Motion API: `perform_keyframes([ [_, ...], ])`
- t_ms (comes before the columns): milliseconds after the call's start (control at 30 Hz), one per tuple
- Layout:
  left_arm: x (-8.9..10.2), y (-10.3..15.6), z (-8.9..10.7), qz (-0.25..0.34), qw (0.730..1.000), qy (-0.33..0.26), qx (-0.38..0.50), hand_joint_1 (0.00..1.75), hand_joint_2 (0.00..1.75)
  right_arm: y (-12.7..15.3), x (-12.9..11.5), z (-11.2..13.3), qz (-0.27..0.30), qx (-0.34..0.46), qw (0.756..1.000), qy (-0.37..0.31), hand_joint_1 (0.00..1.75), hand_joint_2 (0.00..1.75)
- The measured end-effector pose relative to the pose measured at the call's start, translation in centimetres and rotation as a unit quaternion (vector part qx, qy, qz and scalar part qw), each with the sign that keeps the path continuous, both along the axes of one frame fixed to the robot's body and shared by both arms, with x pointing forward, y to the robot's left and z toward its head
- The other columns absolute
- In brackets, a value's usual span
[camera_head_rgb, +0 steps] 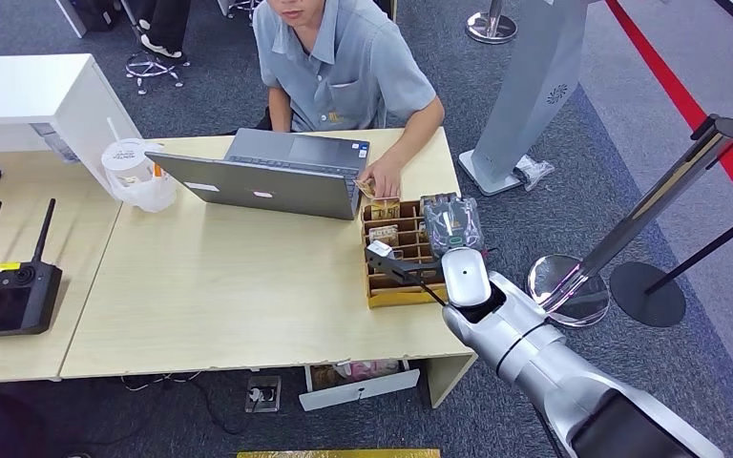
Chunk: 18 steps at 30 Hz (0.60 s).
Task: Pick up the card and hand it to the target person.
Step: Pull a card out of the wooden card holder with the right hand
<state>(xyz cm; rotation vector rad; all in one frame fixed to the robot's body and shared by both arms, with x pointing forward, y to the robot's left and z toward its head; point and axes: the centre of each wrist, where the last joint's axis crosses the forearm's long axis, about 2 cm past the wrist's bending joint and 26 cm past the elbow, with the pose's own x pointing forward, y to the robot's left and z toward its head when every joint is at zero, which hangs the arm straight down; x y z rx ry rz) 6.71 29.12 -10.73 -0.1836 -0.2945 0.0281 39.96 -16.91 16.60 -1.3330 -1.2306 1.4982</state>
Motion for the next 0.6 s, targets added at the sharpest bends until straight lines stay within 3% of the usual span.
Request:
perform_keyframes([
  [600,0.01,0.0,0.0,-0.001,1.0,0.0,0.0,0.0,0.0,0.52,-0.45,-0.77,0.017,0.012,1.0,0.019,1.0,1.75],
])
